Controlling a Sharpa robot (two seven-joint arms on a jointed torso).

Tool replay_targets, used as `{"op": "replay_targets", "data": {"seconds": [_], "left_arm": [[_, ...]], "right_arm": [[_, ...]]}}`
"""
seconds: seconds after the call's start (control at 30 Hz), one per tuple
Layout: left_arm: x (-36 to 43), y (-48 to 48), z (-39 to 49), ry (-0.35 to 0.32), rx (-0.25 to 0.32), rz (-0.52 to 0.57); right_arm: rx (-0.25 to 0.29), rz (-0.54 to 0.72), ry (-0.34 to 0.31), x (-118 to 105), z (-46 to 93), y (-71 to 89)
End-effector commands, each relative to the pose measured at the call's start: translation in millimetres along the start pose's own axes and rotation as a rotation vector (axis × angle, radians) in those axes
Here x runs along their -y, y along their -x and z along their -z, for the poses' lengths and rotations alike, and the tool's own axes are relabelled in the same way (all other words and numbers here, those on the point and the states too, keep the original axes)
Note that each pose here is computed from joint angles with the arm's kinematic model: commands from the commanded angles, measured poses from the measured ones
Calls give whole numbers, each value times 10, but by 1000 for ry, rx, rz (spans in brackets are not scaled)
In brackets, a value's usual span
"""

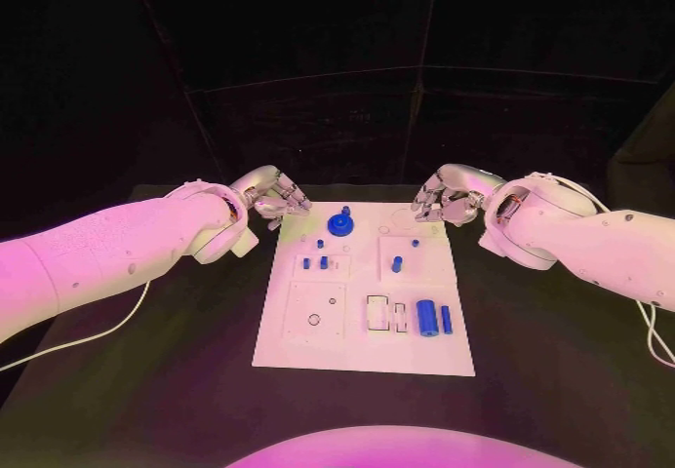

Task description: Assemble the parts on the task board

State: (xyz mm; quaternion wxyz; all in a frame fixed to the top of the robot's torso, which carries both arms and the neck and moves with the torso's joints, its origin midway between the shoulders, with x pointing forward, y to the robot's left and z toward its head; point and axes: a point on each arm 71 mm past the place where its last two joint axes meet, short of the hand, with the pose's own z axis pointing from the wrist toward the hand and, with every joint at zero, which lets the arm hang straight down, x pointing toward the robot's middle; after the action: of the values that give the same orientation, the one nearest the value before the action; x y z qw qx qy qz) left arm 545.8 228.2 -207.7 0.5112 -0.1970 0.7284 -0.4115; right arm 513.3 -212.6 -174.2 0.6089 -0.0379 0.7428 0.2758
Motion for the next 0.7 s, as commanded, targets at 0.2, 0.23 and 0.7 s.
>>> {"op": "replay_targets", "data": {"seconds": [0.2, 0.23, 0.7], "left_arm": [[89, 80, 150, -138, 152, 571], [97, 69, 167, -143, 156, 589], [147, -90, 286, -169, 138, 668]], "right_arm": [[-41, 287, -20, 21, 5, -147], [-58, 297, -24, 26, 7, -173], [-123, 310, -6, -22, -14, -408]]}}
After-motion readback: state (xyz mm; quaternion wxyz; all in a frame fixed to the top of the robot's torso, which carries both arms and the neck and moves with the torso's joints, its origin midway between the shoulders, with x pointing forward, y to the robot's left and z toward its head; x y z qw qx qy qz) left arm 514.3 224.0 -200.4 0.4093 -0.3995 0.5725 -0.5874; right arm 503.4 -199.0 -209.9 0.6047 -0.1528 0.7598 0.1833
